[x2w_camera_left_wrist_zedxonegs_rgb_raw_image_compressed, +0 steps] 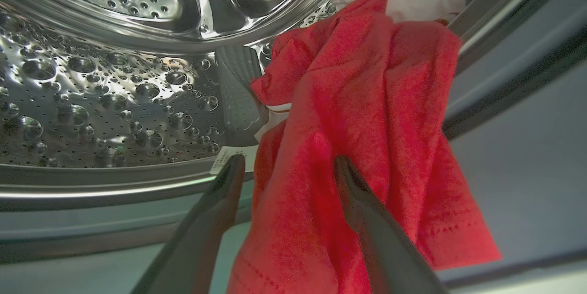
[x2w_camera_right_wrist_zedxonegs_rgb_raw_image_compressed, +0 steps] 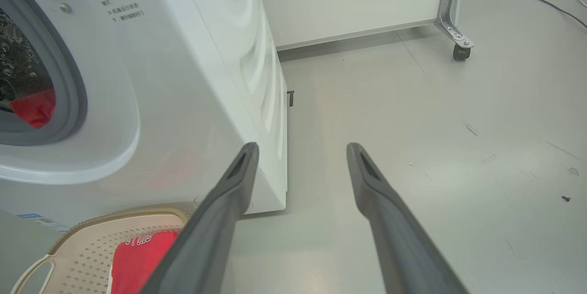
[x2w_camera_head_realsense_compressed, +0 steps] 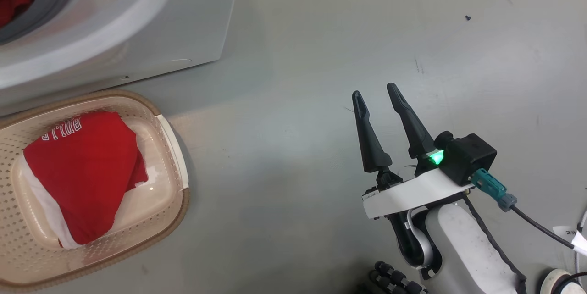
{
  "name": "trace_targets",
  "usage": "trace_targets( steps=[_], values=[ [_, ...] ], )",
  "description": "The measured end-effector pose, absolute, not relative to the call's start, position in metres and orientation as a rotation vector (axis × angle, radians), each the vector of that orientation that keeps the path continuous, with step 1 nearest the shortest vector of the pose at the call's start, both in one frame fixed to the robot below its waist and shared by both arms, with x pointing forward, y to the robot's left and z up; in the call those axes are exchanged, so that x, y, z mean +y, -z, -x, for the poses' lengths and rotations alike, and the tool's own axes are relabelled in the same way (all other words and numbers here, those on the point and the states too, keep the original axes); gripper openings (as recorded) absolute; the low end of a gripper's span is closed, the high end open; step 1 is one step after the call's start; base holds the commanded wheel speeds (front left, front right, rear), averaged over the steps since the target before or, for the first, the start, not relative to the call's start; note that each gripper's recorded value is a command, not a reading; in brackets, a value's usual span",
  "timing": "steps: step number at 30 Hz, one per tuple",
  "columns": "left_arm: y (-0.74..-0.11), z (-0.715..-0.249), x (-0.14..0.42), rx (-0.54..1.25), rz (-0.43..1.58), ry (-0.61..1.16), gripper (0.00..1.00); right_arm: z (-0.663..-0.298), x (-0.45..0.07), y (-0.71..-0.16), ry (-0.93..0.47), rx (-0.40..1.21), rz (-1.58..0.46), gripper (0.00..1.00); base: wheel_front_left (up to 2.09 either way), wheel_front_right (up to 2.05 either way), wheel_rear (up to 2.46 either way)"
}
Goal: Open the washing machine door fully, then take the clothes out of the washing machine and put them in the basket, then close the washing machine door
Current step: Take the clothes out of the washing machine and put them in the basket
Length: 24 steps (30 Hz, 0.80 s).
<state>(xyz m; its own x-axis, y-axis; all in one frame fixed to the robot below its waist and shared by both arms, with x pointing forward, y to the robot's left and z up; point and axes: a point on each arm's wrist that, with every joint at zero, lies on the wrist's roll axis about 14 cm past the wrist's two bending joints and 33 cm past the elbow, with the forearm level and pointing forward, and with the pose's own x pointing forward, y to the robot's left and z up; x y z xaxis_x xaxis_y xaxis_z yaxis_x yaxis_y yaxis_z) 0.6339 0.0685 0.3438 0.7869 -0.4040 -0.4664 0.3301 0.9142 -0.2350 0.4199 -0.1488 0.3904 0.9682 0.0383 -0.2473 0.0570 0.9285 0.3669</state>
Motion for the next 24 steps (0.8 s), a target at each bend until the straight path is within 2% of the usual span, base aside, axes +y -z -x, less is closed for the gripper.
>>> trace_targets(
  steps=[21, 22, 23, 24],
  values=[
    [-0.332, -0.652, 0.034, 0.625, 0.183, 0.446, 1.00, -0.422, -0.155, -0.385, 0.039, 0.270, -0.366, 1.00, 0.00, 0.00, 0.00],
    [-0.331, -0.654, 0.034, 0.628, 0.182, 0.446, 0.91, -0.422, -0.154, -0.384, 0.039, 0.271, -0.366, 1.00, 0.00, 0.00, 0.00],
    [-0.332, -0.655, 0.034, 0.627, 0.182, 0.446, 0.49, -0.422, -0.154, -0.384, 0.039, 0.272, -0.366, 1.00, 0.00, 0.00, 0.00],
    [-0.332, -0.656, 0.033, 0.626, 0.183, 0.447, 0.20, -0.422, -0.155, -0.384, 0.039, 0.273, -0.366, 1.00, 0.00, 0.00, 0.00]
  ],
)
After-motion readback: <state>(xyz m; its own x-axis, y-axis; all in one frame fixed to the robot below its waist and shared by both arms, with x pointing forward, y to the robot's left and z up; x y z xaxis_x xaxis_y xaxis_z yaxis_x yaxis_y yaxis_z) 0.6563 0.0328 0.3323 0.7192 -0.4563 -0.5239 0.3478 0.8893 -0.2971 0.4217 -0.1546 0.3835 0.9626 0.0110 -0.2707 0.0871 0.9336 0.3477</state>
